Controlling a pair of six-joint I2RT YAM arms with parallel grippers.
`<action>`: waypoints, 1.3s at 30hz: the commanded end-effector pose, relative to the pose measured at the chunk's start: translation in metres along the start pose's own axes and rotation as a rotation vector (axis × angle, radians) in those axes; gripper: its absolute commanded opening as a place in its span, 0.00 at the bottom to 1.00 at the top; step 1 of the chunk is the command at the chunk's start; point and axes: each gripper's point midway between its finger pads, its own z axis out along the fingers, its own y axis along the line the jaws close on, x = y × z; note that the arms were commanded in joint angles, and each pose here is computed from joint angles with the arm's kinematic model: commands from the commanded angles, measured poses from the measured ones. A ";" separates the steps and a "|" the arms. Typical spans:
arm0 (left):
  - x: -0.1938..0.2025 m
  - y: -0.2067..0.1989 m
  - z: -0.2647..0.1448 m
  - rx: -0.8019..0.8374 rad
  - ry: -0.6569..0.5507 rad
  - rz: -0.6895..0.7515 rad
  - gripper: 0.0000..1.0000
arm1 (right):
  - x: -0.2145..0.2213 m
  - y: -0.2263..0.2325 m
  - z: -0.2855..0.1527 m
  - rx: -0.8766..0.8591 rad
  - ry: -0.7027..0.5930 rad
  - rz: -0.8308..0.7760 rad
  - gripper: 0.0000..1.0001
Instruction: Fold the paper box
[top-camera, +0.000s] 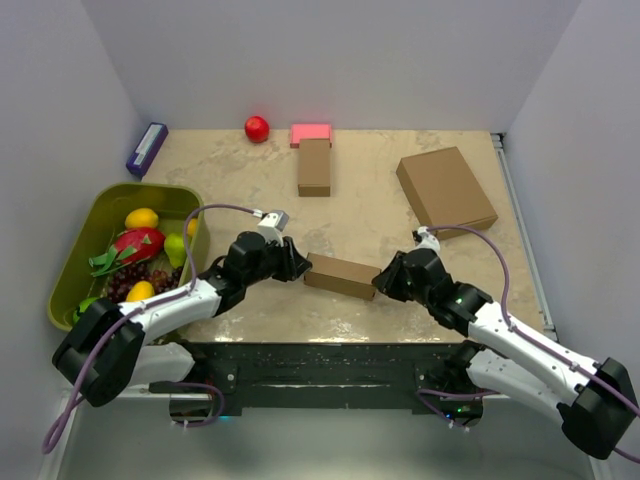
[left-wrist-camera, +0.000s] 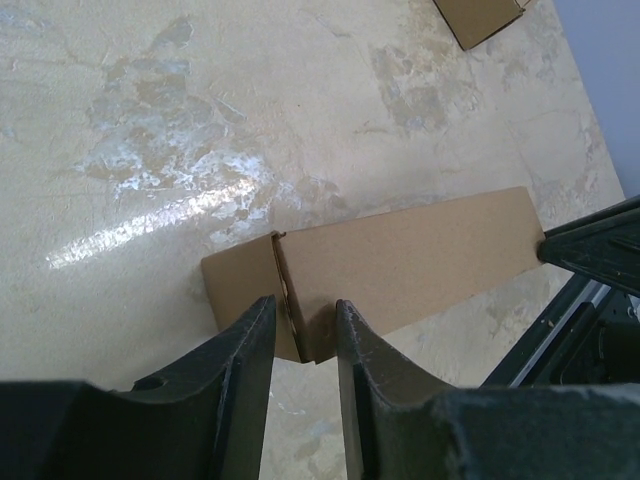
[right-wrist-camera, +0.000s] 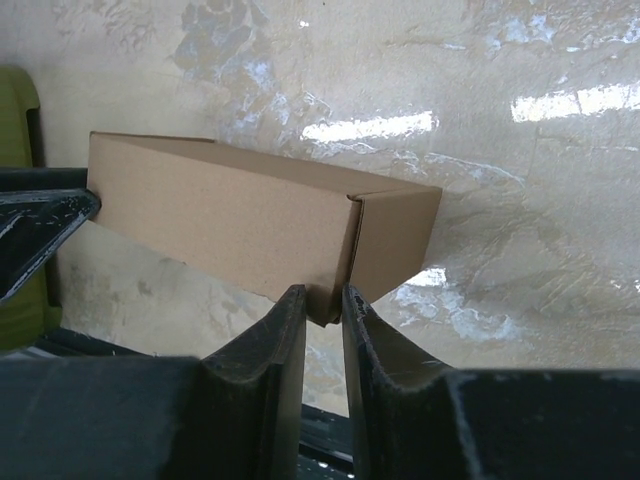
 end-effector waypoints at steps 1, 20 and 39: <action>0.025 0.020 0.000 -0.061 0.060 0.003 0.31 | 0.013 -0.029 0.004 0.095 0.018 -0.013 0.20; 0.043 0.028 0.002 -0.076 0.106 0.010 0.15 | 0.016 -0.038 0.001 0.135 0.039 -0.060 0.07; -0.033 0.001 0.007 -0.073 -0.017 0.120 0.39 | -0.031 0.005 0.007 0.079 0.011 -0.154 0.37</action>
